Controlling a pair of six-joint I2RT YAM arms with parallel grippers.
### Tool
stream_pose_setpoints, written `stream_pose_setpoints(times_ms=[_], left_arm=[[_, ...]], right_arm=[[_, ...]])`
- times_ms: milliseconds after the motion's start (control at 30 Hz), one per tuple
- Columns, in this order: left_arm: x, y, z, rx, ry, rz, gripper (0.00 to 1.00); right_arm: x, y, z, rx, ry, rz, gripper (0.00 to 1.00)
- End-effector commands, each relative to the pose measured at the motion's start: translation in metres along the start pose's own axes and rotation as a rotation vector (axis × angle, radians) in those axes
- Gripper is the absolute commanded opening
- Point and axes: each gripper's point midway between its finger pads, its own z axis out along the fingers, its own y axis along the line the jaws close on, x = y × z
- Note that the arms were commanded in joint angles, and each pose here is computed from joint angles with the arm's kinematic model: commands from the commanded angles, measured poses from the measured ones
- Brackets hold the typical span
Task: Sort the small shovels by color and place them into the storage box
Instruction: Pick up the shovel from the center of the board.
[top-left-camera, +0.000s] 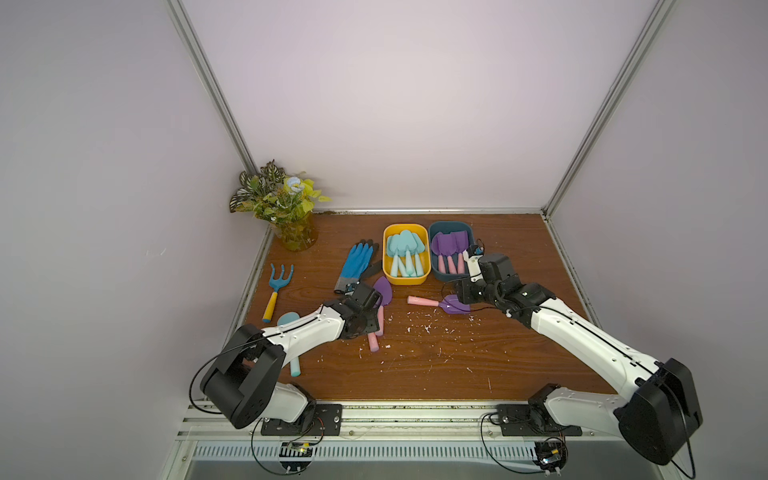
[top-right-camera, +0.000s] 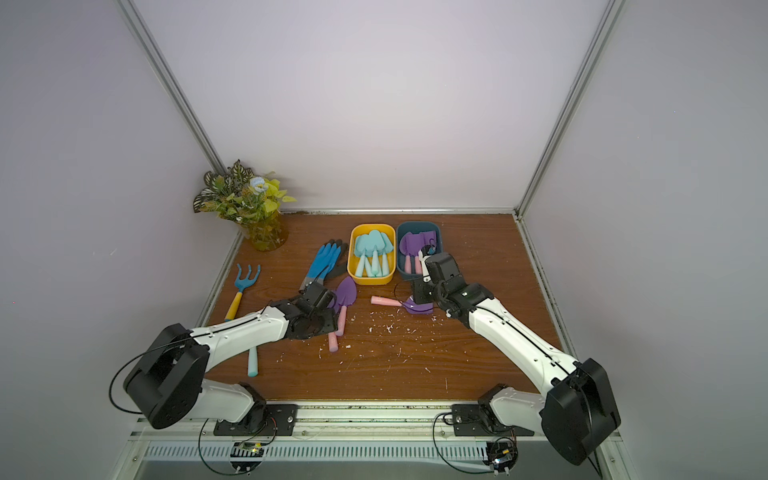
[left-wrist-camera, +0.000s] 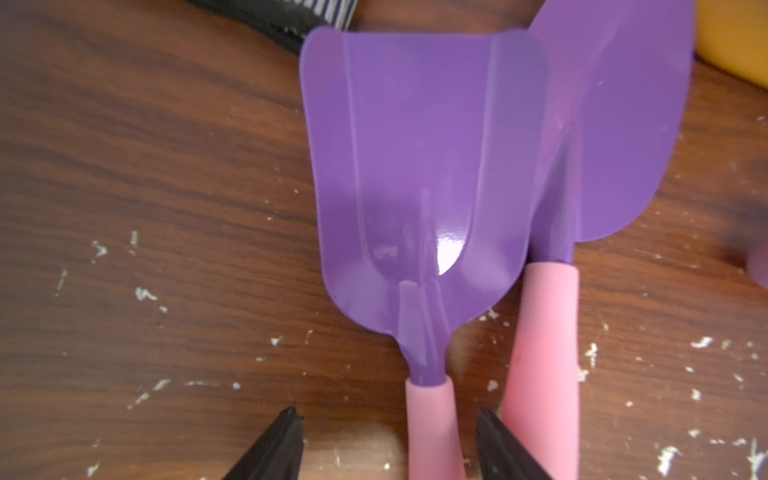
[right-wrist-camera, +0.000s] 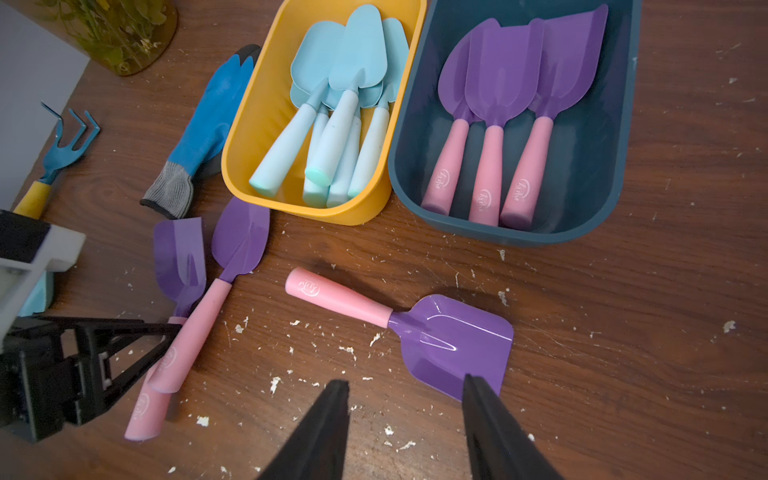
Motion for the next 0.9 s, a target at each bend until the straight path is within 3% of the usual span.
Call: stream_pose_setpoints(times_ms=[0, 367, 867], left_arm=[[0.001, 0.000, 0.001, -0.023, 0.014, 0.031, 0.64], [0.009, 0.007, 0.006, -0.062, 0.046, 0.054, 0.55], [0.011, 0.023, 0.002, -0.142, 0.064, 0.116, 0.56]], right_arm=[[-0.009, 0.002, -0.003, -0.014, -0.034, -0.009, 0.50], [-0.007, 0.002, -0.003, -0.014, -0.026, -0.004, 0.50], [-0.007, 0.003, -0.004, -0.019, -0.024, 0.012, 0.50]])
